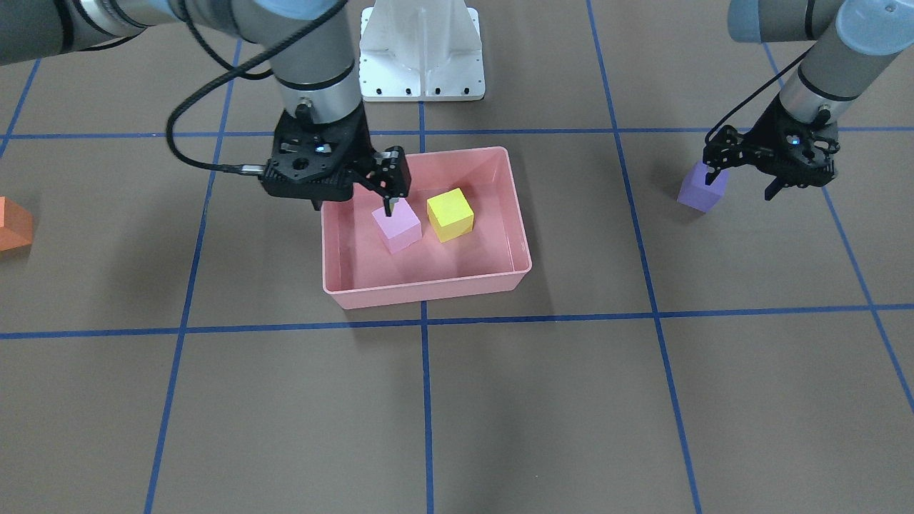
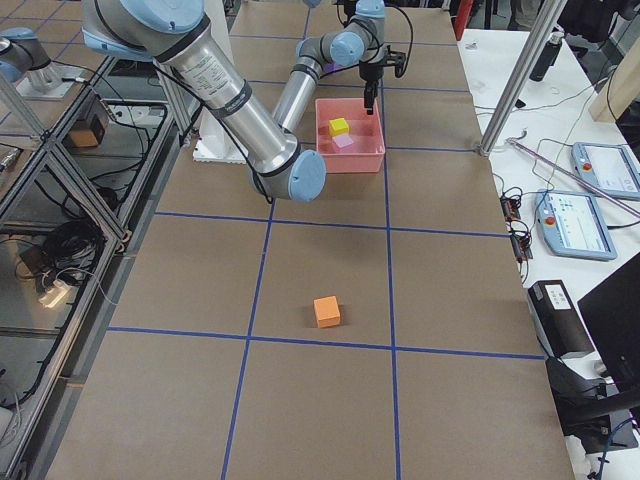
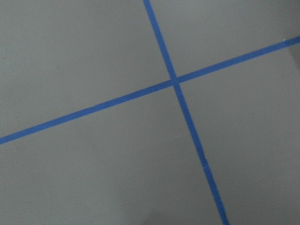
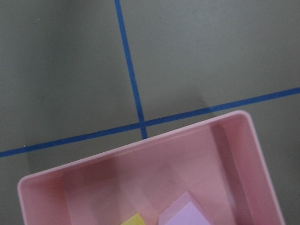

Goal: Place blocks into pink bin with both arms
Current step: 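Withdraw the right gripper while the left gripper moves to the purple cube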

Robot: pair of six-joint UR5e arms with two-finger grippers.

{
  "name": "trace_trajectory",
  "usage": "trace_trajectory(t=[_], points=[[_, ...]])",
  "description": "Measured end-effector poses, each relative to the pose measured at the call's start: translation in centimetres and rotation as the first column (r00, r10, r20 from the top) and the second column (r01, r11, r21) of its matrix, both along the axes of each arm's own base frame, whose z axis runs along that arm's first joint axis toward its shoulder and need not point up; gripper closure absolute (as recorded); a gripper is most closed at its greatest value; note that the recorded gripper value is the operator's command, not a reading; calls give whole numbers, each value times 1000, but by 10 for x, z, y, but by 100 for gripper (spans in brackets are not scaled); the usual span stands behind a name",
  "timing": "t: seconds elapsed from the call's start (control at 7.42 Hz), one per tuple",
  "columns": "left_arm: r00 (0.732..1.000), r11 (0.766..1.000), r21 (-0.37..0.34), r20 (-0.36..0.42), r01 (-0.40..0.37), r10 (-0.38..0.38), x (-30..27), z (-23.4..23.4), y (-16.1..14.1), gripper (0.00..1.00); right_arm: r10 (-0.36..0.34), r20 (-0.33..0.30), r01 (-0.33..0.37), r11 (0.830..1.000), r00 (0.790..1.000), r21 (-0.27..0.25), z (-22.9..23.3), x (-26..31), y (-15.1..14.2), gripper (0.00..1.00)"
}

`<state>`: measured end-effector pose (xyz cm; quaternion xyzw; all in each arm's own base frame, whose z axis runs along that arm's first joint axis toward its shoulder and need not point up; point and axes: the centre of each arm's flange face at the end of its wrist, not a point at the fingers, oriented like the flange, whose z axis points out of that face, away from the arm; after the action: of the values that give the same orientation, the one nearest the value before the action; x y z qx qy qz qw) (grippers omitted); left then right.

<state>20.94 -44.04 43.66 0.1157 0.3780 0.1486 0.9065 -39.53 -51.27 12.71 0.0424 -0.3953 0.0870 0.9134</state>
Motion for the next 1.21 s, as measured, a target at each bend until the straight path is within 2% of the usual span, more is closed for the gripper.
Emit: trace_trajectory(t=[0.27, 0.54, 0.94, 1.21], points=[[999, 999, 12, -1, -39, 39, 12, 15, 18, 1, -98, -29, 100, 992, 995, 73, 64, 75, -11, 0], [996, 996, 29, 28, -84, 83, 36, 25, 34, 1, -166, -59, 172, 978, 984, 118, 111, 124, -7, 0], [994, 992, 75, 28, -104, 102, 43, 68, 52, 1, -185, -81, 194, 972, 979, 130, 139, 151, -1, 0], [996, 995, 51, 7, -91, 91, 52, 83, 59, 1, -187, -85, 196, 972, 979, 127, 143, 153, 0, 0]])
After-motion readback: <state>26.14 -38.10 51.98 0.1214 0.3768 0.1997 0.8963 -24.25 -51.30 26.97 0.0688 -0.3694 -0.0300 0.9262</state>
